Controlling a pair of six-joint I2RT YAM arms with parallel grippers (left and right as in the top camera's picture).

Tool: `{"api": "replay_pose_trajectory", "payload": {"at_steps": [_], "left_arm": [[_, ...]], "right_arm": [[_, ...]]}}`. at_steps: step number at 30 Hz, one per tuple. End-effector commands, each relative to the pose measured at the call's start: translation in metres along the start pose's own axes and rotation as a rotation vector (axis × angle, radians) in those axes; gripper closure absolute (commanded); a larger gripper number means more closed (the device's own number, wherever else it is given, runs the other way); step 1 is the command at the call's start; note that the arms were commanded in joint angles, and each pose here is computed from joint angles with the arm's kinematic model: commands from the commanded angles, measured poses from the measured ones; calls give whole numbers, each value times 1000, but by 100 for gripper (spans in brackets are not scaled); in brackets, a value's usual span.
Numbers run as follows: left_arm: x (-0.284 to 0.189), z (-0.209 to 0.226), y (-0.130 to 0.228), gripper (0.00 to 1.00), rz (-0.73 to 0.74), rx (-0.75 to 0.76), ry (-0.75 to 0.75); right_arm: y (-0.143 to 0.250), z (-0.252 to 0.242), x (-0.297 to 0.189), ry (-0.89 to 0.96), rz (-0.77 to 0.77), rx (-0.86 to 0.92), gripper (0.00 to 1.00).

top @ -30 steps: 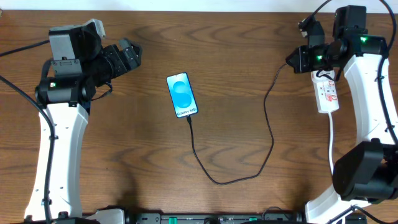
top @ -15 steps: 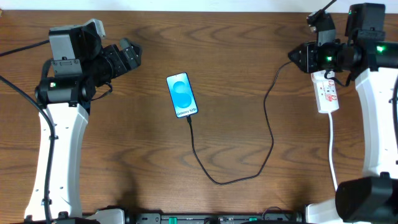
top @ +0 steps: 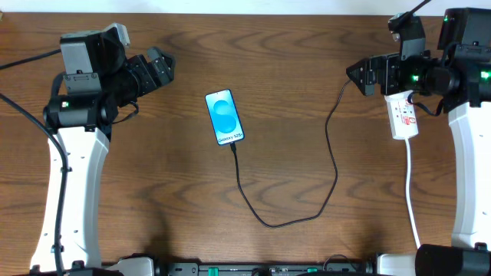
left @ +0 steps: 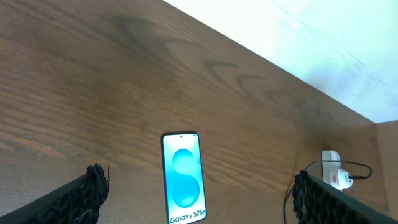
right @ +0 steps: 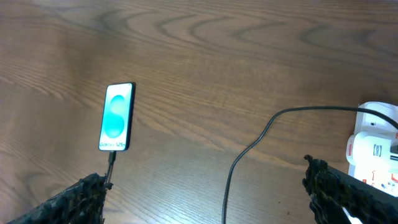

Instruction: Plug charger to phone and switch on socket

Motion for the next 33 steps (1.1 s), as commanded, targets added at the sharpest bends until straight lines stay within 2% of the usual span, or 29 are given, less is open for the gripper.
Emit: {"api": "replay_pose_trajectory", "payload": {"at_steps": [1,17,22,28,33], "left_arm": [[-1,2,-1,4,-8,7,-10],[-1,2,-1,4,-8,7,-10],[-1,2,-1,4,-8,7,-10],[-1,2,-1,4,-8,7,-10],[-1,2,-1,4,-8,7,-10]], "right_arm": [[-5,3,-6,2,-35,1,1],[-10,13,-32,66,-107,-74,1],[-16,12,-38,154,-147,-111,1],[-16,17,-54,279,-227,-157,1],[1,22,-56,334,-340,-227,1]]}}
Point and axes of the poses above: each gripper's point midway between its finger pads, its own x axis out along the fingers, its own z axis along the line the jaws close on, y = z × x, the point moved 10 cm from there along -x, back along the fingers, and after that the axes turned 8 degrees about -x, right-handed, at the moved point
